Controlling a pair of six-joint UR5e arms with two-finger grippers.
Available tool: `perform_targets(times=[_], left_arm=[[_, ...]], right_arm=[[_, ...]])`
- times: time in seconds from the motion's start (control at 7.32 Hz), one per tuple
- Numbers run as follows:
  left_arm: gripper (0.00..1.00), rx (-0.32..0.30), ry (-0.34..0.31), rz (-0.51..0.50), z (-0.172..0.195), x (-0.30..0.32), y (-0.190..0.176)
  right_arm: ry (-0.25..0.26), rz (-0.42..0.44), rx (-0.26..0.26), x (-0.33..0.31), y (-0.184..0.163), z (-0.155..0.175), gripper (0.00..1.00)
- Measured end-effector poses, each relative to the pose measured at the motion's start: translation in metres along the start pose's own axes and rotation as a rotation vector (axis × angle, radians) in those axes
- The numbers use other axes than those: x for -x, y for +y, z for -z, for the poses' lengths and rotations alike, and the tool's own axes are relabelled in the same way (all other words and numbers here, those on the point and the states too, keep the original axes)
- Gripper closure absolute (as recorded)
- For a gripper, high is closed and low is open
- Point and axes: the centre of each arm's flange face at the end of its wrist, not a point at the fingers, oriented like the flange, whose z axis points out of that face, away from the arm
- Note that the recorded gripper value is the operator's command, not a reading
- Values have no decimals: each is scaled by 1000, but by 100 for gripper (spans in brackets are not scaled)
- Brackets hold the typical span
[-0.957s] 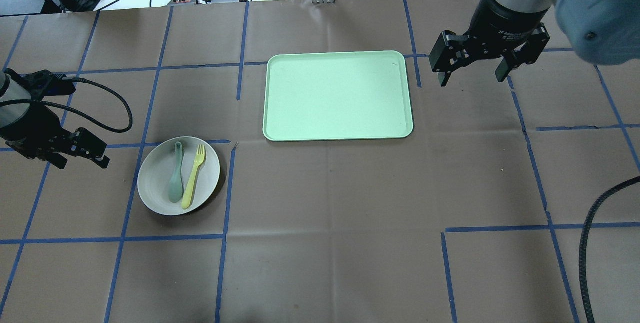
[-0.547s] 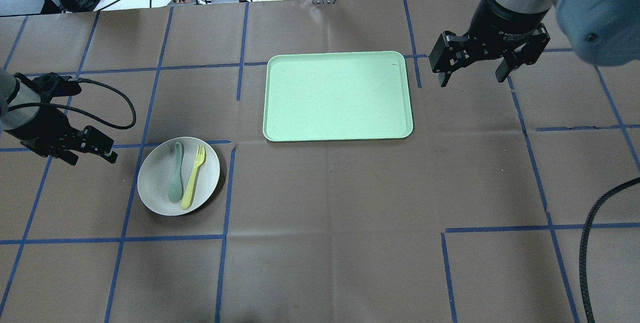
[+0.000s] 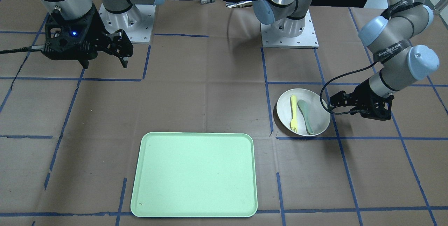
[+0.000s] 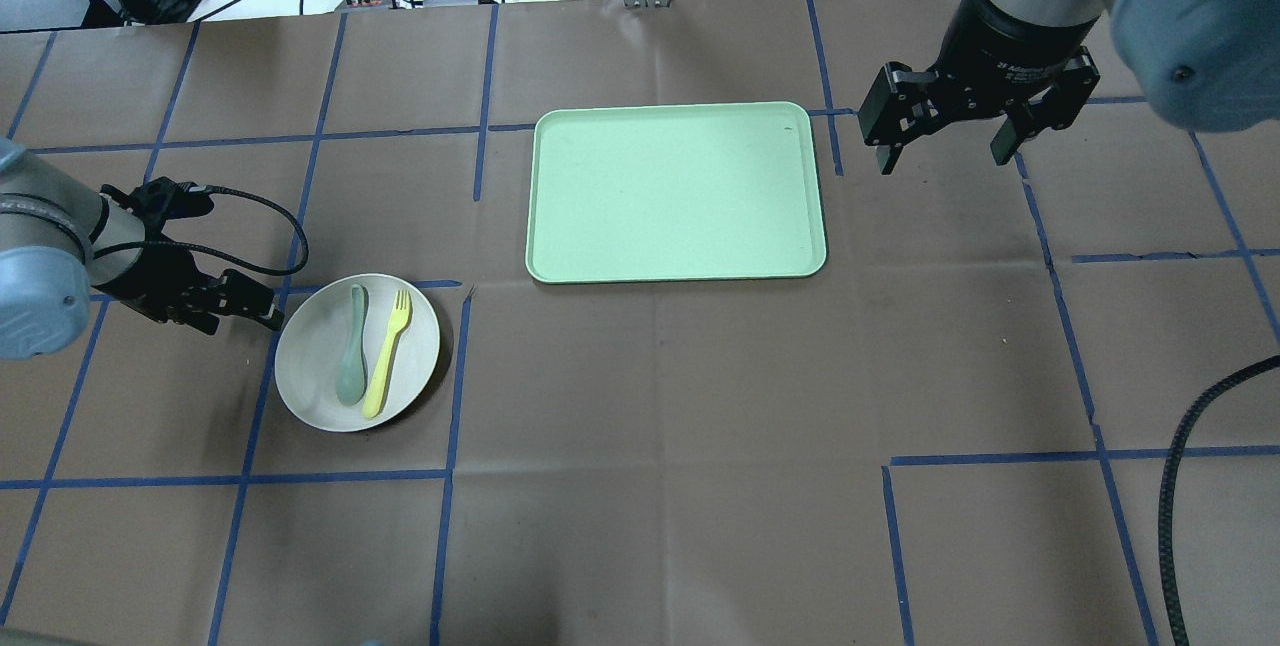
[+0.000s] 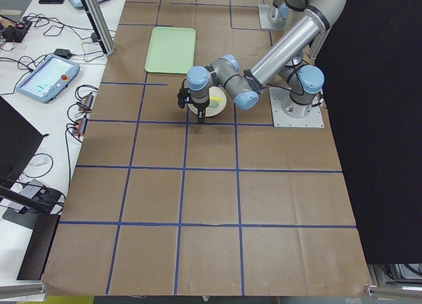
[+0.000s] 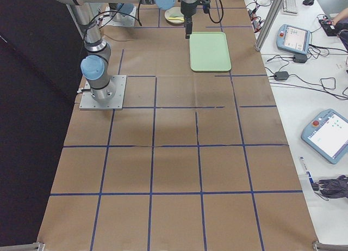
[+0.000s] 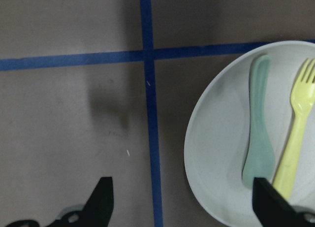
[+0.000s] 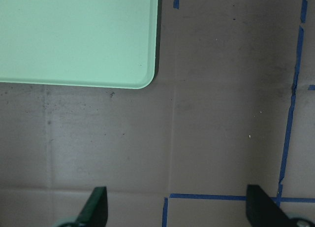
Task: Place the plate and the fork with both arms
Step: 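Lower the left gripper to the plate rim nearest the robot's left side, then close the left gripper on the white plate's rim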
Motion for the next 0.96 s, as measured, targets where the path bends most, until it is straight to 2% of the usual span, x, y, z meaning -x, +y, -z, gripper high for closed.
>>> perform_targets(times=[0.14,0.27,0.41,0.55,0.82,0.96], left_arm=[[1,7,20,-2,-19,1,2],[13,16,48,1,-34,-2,6],[30,15,70,4,-41,-5,9],[45,8,73,6,-40,-7,10],[82,-2,74,6,-37,-8,10],[90,-2,76,7,-37,-9,10]], right_arm=[[0,0,0,0,0,0,0],[0,0,1,0,0,0,0],[0,0,1,0,0,0,0],[0,0,1,0,0,0,0],[0,0,0,0,0,0,0],[0,0,0,0,0,0,0]])
